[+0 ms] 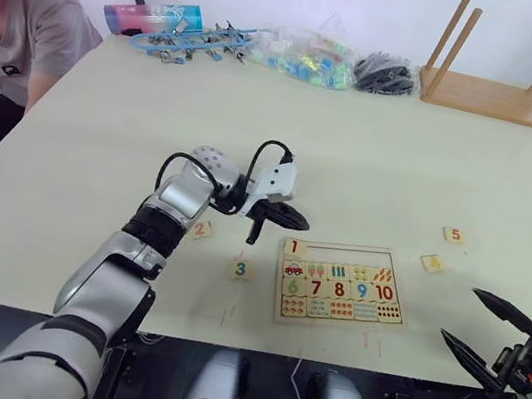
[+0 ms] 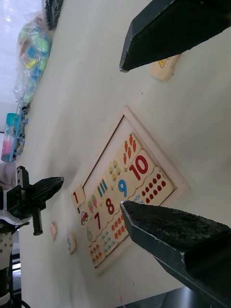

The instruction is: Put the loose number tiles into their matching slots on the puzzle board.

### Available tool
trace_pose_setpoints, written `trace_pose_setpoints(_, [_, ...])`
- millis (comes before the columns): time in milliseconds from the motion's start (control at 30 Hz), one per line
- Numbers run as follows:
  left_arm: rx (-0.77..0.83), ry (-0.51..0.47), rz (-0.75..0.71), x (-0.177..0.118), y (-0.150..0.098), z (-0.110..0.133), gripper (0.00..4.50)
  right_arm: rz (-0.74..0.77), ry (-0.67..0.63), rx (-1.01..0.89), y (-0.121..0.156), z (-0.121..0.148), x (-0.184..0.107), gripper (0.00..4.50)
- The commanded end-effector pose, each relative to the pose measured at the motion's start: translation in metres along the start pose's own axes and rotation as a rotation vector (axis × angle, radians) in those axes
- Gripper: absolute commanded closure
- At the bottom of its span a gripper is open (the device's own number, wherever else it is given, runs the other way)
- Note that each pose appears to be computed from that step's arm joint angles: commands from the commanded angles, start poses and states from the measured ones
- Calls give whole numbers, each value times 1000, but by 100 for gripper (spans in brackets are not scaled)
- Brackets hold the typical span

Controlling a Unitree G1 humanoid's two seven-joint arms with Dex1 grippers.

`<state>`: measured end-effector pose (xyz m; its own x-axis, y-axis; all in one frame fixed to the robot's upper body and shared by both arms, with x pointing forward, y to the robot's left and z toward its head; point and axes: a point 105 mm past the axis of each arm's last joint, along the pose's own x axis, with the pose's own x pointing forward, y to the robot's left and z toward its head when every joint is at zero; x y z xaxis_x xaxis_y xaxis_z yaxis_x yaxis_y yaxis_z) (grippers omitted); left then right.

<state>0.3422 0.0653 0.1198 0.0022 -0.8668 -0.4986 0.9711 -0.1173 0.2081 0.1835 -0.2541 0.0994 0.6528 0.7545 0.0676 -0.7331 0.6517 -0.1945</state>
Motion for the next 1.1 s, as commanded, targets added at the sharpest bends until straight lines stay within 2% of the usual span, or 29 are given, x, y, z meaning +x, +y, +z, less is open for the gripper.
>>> trace_pose_setpoints(33, [63, 5, 7, -4, 5, 4, 446, 1, -11, -26, 0, 6, 0, 0])
trace_pose_setpoints(367, [66, 30, -18, -2, 0, -9, 446, 14, -9, -20, 1, 5, 0, 0])
trace_pose_setpoints(1100, [82, 60, -45, -2, -6, -18, 446, 40, 8, -17, 2, -2, -11, 0])
